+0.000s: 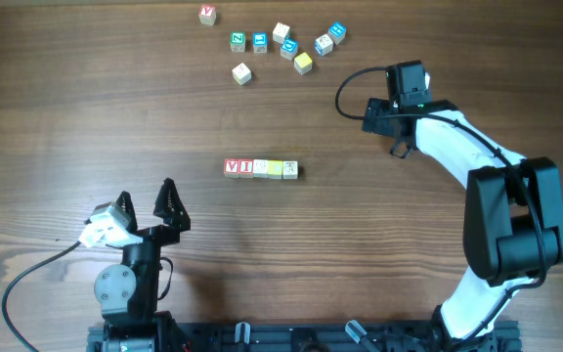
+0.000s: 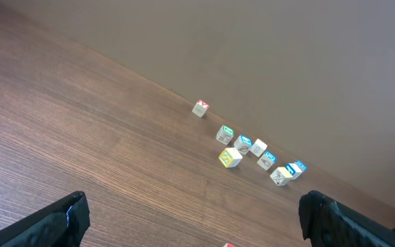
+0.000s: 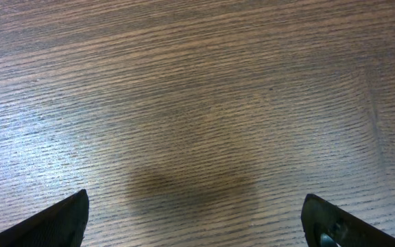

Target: Form a horizontal line

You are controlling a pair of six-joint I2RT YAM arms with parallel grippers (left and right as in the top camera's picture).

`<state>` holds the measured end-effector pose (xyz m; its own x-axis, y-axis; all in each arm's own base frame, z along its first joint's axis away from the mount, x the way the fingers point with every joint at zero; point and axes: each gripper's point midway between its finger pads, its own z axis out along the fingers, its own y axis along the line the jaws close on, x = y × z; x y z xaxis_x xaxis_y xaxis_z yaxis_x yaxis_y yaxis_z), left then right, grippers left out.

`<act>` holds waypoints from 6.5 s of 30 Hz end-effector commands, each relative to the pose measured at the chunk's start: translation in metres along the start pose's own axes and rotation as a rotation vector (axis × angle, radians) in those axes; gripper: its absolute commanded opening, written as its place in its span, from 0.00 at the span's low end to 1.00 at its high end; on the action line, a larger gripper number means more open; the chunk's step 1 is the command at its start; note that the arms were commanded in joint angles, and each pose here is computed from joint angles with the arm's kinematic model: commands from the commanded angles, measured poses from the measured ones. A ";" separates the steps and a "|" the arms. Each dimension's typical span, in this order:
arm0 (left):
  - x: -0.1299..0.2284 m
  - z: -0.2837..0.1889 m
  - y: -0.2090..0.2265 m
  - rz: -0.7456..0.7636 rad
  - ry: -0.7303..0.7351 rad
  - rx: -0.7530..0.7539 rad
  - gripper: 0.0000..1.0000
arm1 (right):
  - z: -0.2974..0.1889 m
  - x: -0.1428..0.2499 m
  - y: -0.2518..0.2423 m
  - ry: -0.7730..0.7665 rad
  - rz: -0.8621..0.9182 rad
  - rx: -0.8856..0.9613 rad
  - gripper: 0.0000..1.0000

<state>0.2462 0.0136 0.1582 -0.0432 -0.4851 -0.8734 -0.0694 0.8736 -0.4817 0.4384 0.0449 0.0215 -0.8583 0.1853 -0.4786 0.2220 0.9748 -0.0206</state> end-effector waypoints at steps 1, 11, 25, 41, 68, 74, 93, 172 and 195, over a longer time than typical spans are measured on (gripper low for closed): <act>0.001 0.000 0.000 -0.002 0.002 0.002 1.00 | 0.001 0.000 -0.002 -0.003 -0.016 0.016 1.00; 0.001 0.000 0.000 -0.002 0.002 0.002 1.00 | 0.001 0.000 -0.002 -0.003 -0.016 0.016 1.00; 0.001 0.000 0.001 0.197 0.002 -0.006 1.00 | 0.001 0.000 -0.002 -0.003 -0.016 0.016 1.00; 0.002 0.000 0.001 0.197 0.003 -0.007 1.00 | 0.001 0.000 -0.002 -0.003 -0.016 0.016 1.00; 0.002 0.000 0.001 0.197 0.003 -0.007 1.00 | -0.249 -0.105 -0.016 -0.593 0.118 -0.204 1.00; 0.001 0.000 0.001 0.197 0.002 -0.006 1.00 | -0.334 -0.106 -0.035 -0.778 0.163 -0.273 1.00; 0.002 0.000 0.001 0.197 0.003 -0.007 1.00 | -0.197 -0.045 -0.026 -0.551 0.109 -0.189 1.00; 0.002 0.000 0.001 0.197 0.003 -0.007 1.00 | -0.224 0.080 -0.091 -1.076 0.128 -0.266 1.00; 0.002 0.000 0.001 0.197 0.003 -0.007 1.00 | -0.224 0.083 -0.077 -1.100 -0.173 -0.184 1.00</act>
<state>0.2461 0.0137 0.1579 -0.0565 -0.3166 -0.9469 -0.0611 0.9477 -0.3132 0.2468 0.0105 0.1785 0.0109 -0.0569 -0.9983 0.0037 0.9984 -0.0568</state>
